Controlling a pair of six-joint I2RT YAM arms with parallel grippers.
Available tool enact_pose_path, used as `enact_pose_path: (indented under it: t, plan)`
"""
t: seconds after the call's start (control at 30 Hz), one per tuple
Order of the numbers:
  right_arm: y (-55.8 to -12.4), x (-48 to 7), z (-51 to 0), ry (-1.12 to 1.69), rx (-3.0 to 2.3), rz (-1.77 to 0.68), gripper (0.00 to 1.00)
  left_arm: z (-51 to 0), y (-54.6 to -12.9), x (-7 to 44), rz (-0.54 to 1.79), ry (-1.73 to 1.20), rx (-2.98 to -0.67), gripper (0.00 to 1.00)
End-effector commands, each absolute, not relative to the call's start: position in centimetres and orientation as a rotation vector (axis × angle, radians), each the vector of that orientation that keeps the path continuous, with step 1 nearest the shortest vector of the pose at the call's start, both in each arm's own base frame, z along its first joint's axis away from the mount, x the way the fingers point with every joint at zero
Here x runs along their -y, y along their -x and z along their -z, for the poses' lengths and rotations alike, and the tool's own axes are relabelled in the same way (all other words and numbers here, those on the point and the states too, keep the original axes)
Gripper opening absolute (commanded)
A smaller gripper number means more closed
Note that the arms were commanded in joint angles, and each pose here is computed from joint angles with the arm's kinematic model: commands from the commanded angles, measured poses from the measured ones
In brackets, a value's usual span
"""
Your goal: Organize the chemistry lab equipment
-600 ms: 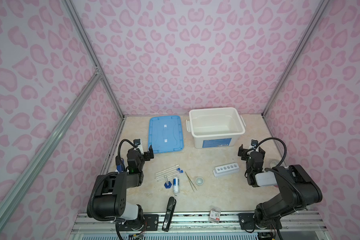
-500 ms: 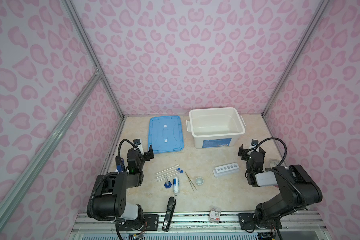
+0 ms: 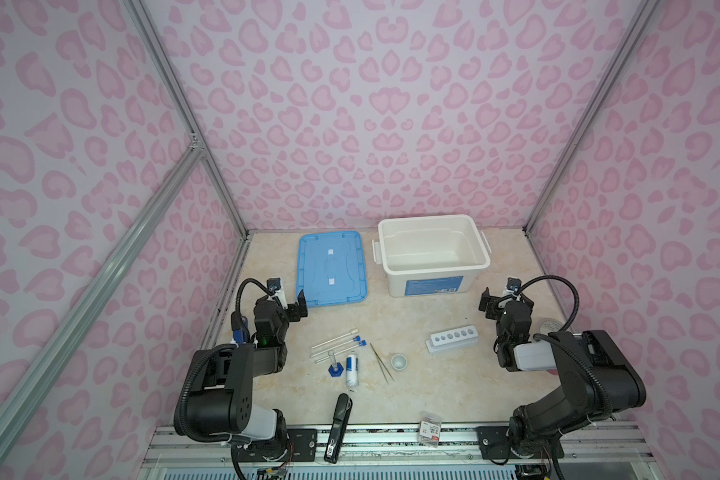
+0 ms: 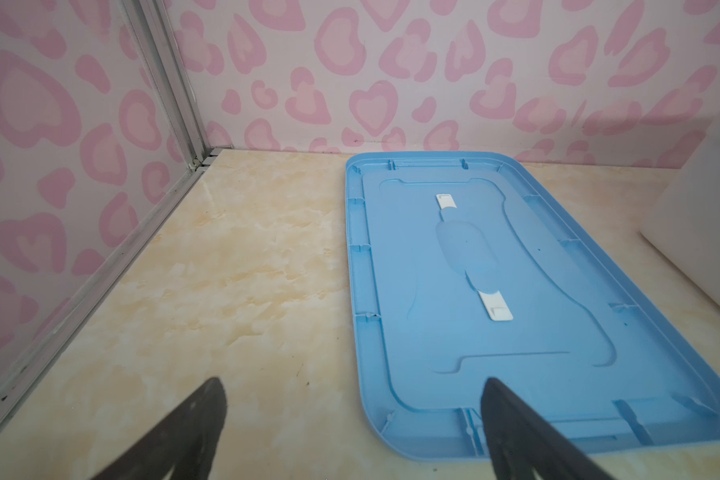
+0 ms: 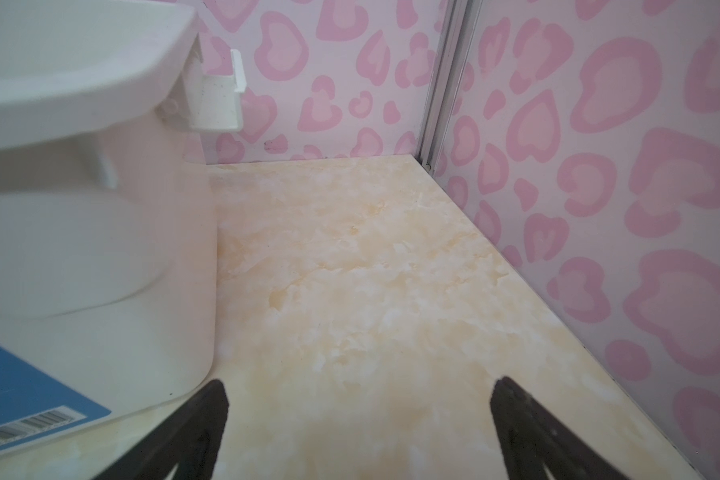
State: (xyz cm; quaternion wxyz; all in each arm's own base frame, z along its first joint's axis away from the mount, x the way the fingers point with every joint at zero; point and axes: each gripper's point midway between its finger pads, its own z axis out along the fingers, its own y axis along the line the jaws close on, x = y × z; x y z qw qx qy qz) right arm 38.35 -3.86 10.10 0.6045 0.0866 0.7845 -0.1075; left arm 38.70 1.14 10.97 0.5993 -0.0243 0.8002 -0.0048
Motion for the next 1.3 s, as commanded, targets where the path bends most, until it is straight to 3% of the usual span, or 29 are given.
enact_pose_path:
  t: [0.0,0.4,0.57,0.77,1.0,1.27]
  plan:
    - [-38.5,3.5,-10.3,-0.195,-1.809,0.22,0.99,-11.7,-38.9,-1.1,0.02,0.054,-1.823,0.97]
    - [-38.6,3.5,-10.3,-0.194,-1.81,0.203,0.99,-11.7,-38.9,-1.1,0.023,0.054,-1.826,0.97]
    - [-38.6,3.5,-10.3,-0.195,-1.81,0.204,0.9,-11.7,-38.9,-1.1,0.022,0.055,-1.824,0.99]
    - [-38.2,3.7,-12.7,-0.224,-1.816,0.302,0.8,-17.1,-39.6,-3.1,-0.053,0.179,-1.833,0.85]
    - [-35.8,1.3,-18.4,-0.194,-1.768,0.251,0.79,-22.1,-38.4,-4.2,-0.055,0.357,-1.843,0.72]
    - [-34.7,-2.8,-22.0,-0.098,-1.813,0.008,0.79,-24.3,-37.0,1.7,0.126,0.183,-1.972,0.67]
